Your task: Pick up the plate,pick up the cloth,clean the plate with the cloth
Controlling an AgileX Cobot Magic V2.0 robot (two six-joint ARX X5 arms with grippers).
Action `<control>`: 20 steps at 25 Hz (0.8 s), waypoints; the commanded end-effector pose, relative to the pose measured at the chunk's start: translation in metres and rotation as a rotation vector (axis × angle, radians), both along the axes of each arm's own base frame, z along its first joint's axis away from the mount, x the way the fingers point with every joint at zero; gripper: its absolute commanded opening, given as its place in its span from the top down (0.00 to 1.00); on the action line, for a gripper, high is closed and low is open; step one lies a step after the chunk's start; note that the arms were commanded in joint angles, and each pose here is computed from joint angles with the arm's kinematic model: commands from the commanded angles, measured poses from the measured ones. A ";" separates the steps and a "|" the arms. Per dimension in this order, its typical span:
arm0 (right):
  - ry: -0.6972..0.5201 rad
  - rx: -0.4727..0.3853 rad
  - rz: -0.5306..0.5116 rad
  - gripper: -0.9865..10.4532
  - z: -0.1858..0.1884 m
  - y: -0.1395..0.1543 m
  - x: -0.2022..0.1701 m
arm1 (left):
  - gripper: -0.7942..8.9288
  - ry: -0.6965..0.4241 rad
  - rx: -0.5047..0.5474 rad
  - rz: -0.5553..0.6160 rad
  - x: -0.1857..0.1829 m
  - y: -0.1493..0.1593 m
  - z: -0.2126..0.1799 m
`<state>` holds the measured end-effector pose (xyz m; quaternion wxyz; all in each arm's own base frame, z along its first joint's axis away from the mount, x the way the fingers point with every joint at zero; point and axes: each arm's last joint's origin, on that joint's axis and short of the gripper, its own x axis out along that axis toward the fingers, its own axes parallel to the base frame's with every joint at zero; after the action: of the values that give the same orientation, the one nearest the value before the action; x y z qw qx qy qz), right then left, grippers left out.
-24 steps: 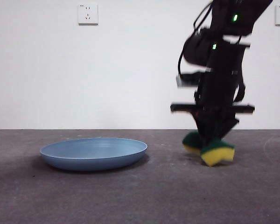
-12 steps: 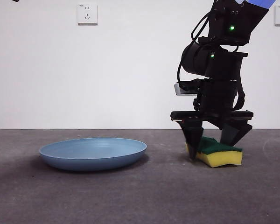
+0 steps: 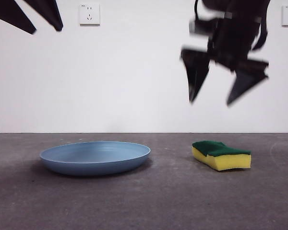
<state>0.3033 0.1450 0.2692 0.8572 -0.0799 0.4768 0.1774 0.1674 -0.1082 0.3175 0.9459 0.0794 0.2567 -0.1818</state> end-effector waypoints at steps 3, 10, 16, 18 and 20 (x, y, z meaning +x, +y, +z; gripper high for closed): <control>-0.227 0.126 0.044 0.93 0.063 0.000 -0.042 | 0.93 -0.083 -0.008 -0.024 0.003 -0.003 0.006; -0.530 0.179 0.048 0.93 0.104 -0.007 -0.115 | 0.93 -0.241 -0.095 -0.024 -0.021 0.014 0.003; -0.511 0.200 0.011 0.93 0.045 -0.022 -0.149 | 0.93 -0.281 -0.194 0.058 -0.041 0.029 -0.046; -0.506 0.208 -0.019 0.93 0.025 -0.029 -0.159 | 0.93 -0.288 -0.253 0.073 -0.046 0.033 -0.054; -0.511 0.217 -0.032 0.93 0.007 -0.036 -0.169 | 0.93 -0.299 -0.306 0.086 -0.051 0.037 -0.060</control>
<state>0.1385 0.1116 0.2883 0.9559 -0.0380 0.2172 0.1942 0.1183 -0.0727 0.2582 0.9816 -0.0168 0.0929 -0.1659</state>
